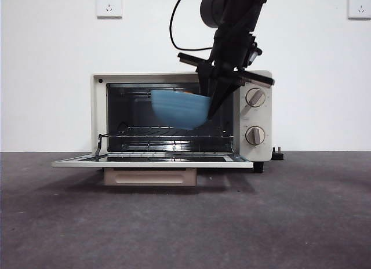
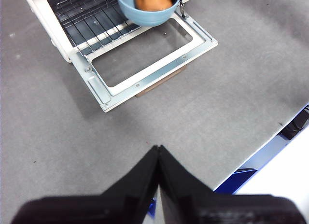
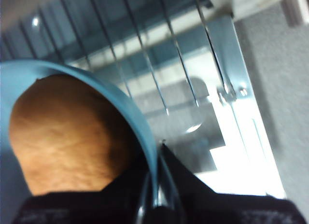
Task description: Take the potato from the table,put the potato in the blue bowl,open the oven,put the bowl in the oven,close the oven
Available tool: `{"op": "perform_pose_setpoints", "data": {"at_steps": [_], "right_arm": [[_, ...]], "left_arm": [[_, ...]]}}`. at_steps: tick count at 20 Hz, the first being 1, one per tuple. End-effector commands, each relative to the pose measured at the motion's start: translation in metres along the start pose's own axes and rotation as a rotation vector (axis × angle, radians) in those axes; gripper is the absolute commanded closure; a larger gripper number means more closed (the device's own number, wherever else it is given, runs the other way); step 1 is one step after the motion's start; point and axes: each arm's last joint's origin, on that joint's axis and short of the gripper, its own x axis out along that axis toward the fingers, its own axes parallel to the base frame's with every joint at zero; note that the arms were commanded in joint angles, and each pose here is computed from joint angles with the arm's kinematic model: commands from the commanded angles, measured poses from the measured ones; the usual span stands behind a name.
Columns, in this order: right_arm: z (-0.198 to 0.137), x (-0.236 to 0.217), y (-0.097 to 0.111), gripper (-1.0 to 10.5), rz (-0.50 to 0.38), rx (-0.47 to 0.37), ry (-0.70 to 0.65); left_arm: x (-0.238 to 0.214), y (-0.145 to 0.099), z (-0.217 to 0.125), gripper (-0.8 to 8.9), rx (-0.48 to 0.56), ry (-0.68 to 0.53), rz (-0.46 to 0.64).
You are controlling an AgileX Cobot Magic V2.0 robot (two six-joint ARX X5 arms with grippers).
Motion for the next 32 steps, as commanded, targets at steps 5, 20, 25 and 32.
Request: {"op": "perform_pose_setpoints", "data": {"at_steps": [5, 20, 25, 32], "right_arm": [[0.006, 0.009, 0.002, 9.6, -0.016, 0.115, -0.060], [0.011, 0.015, 0.005, 9.6, 0.003, 0.173, -0.131], [0.013, 0.017, 0.007, 9.4, 0.017, 0.171, -0.141], [0.013, 0.018, 0.008, 7.9, 0.019, 0.170, -0.155]], "left_arm": [[-0.010, -0.001, -0.006, 8.19, 0.013, -0.040, 0.000], [-0.020, -0.001, -0.014, 8.19, 0.014, -0.081, 0.002], [-0.023, -0.002, -0.015, 8.19, 0.015, -0.090, 0.003], [-0.023, -0.002, -0.015, 8.19, 0.016, -0.090, 0.003]]}}
